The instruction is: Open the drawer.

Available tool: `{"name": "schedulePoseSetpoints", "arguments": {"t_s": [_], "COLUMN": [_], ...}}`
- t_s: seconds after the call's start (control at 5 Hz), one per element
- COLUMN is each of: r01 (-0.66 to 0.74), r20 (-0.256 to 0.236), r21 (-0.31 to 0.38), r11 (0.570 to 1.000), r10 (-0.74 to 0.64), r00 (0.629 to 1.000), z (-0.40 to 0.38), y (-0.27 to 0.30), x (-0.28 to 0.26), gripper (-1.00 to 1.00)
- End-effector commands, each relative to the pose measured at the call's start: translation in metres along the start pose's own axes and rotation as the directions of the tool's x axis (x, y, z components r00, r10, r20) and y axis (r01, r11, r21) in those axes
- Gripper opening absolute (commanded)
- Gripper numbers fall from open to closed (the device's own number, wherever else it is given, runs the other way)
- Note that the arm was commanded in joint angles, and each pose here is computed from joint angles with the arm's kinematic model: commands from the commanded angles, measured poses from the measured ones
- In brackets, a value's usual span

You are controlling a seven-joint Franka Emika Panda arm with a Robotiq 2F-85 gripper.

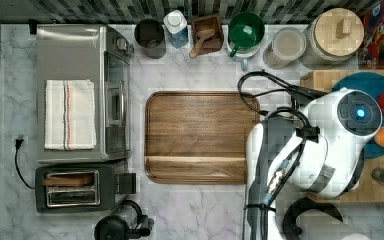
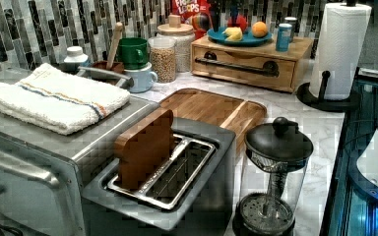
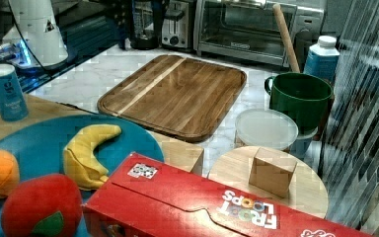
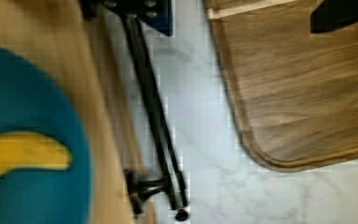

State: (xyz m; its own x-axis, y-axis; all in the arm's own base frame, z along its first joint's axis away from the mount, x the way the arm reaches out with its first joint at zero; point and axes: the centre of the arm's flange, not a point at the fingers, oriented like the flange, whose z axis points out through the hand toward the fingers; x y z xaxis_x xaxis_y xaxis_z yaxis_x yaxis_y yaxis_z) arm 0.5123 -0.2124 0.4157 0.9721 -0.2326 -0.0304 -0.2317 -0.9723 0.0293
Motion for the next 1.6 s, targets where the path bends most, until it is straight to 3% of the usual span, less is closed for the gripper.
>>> {"name": "schedulePoseSetpoints", "arguments": {"t_s": [0.2, 0.8, 1.6], "r01": [0.212, 0.236, 0.212], "r20": [-0.044, -0.058, -0.126], "r21": [-0.081, -0.085, -0.107], "r11": [0.974, 0.968, 0.971], "r10": [-0.216, -0.241, -0.225], "r00": [0.975, 0.969, 0.966], "z": [0.040, 0.086, 0.146], "y": [0.001, 0.034, 0.038], "x": [0.003, -0.013, -0.024], "gripper": [1.00, 1.00, 1.00]}}
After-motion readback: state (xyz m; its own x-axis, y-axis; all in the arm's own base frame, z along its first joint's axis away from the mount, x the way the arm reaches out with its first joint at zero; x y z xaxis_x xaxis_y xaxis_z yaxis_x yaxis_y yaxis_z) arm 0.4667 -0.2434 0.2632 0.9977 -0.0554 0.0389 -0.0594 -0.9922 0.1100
